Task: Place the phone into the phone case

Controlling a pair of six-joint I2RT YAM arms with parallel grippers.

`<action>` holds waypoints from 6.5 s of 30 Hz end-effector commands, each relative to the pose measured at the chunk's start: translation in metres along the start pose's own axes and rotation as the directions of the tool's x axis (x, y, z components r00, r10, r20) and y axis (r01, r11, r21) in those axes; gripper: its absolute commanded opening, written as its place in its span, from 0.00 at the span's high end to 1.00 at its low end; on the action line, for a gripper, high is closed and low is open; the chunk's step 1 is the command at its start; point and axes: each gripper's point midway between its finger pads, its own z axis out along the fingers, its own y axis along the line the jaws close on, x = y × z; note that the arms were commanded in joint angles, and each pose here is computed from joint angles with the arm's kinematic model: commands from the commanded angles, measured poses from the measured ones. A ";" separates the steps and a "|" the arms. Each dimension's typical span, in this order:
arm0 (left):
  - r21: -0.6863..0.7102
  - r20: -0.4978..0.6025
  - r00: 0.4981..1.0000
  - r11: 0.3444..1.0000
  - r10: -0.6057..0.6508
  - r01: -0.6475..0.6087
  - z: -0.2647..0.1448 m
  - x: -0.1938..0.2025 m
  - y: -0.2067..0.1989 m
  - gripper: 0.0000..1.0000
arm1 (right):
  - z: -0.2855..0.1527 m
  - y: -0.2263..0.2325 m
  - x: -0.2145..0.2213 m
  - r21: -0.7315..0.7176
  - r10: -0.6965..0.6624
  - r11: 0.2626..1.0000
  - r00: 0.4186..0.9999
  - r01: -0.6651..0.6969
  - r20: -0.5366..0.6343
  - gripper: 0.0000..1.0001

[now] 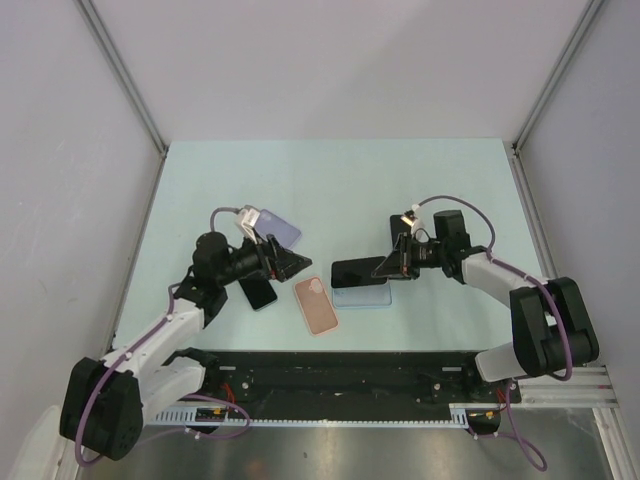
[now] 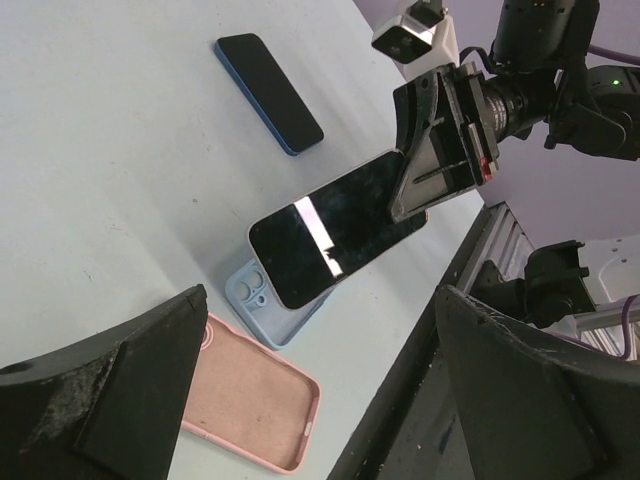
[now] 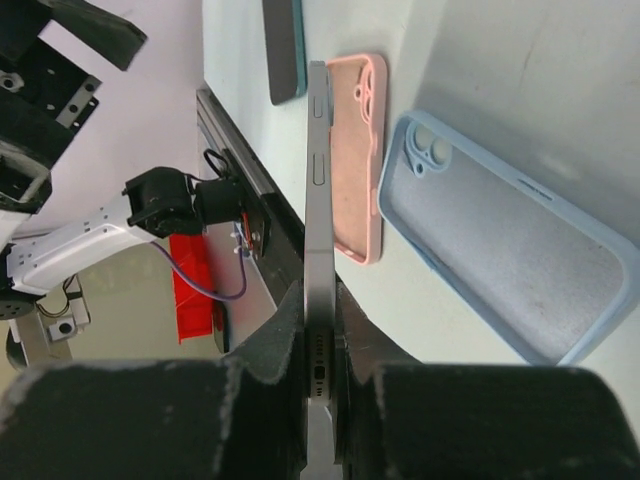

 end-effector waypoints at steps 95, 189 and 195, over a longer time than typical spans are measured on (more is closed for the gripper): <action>-0.107 -0.491 0.866 0.980 0.095 -0.168 0.106 0.145 0.026 0.80 | 0.012 -0.168 0.063 0.651 0.215 0.758 0.955 -0.032 -0.203 0.78; -0.251 -0.639 0.769 0.948 -0.009 -0.197 0.083 0.194 0.072 0.89 | -0.013 -0.014 -0.016 0.275 -0.136 0.953 0.991 0.128 0.009 0.32; -0.251 -0.636 0.771 0.949 -0.013 -0.191 0.085 0.194 0.071 0.89 | -0.007 -0.040 -0.008 0.337 -0.104 0.935 0.994 0.110 -0.037 0.32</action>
